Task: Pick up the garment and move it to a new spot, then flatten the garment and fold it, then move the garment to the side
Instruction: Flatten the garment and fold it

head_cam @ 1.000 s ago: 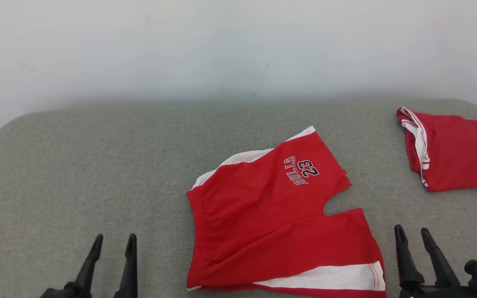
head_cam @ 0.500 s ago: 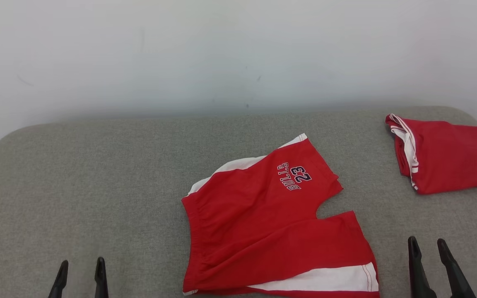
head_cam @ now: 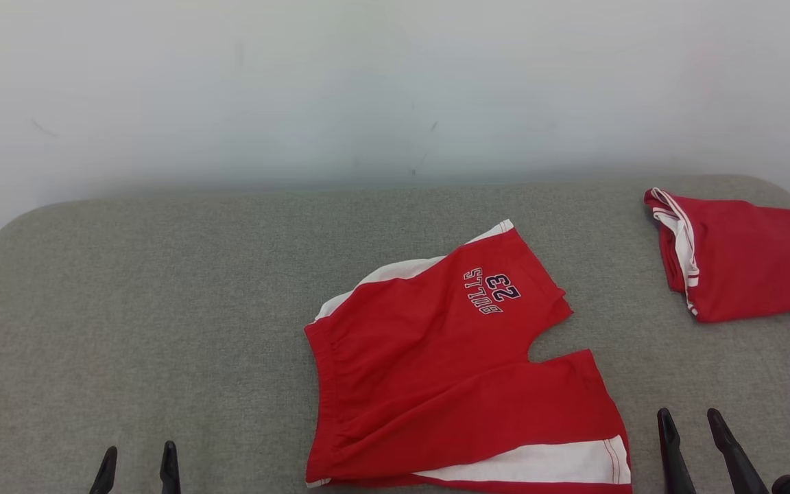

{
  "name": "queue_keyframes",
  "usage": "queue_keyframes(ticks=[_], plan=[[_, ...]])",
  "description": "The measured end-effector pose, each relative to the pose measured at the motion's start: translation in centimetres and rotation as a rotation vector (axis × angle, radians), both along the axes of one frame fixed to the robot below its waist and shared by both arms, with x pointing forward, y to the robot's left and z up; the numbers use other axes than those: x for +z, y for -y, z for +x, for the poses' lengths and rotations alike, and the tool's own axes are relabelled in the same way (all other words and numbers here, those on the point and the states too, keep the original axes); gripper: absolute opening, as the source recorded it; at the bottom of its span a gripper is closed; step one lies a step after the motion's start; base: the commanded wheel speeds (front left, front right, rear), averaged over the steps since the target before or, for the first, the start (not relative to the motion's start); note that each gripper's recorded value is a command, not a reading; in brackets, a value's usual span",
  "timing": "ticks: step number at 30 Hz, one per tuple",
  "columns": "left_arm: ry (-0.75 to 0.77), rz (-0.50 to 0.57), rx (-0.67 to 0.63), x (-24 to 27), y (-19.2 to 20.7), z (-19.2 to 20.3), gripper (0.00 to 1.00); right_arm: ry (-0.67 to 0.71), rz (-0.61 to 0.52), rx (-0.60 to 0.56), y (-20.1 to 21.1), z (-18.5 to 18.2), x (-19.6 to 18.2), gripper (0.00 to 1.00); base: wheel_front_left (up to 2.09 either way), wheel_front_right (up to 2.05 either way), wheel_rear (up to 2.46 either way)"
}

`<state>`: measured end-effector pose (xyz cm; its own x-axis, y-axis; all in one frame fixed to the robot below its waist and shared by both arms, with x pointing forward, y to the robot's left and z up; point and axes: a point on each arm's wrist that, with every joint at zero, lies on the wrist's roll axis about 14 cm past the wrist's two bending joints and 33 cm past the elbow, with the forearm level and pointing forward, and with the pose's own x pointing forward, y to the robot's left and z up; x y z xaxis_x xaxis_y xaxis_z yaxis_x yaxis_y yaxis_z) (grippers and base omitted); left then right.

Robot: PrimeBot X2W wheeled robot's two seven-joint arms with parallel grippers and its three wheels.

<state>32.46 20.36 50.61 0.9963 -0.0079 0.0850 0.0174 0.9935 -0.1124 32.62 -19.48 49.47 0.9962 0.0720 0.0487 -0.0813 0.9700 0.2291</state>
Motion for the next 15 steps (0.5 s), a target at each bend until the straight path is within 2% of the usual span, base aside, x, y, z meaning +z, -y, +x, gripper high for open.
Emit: queue_keyframes(ticks=[8, 13, 15], plan=[[-0.026, 0.006, -0.047, -0.8, 1.4, -0.1, 1.0, -0.047, -0.029, 0.029, -0.3, 0.0, -1.0, 1.0, 0.0, 0.0, 0.0], [-0.079, 0.012, -0.14, -2.5, 3.9, -0.3, 1.0, -0.12, -0.047, 0.052, -0.5, -0.1, -2.6, 1.0, 0.0, 0.0, 0.0], [-0.125, -0.004, -0.235, -3.8, 6.4, -0.4, 1.0, -0.17, -0.064, 0.067, -0.4, -0.1, -3.8, 1.0, 0.0, 0.0, 0.0]])
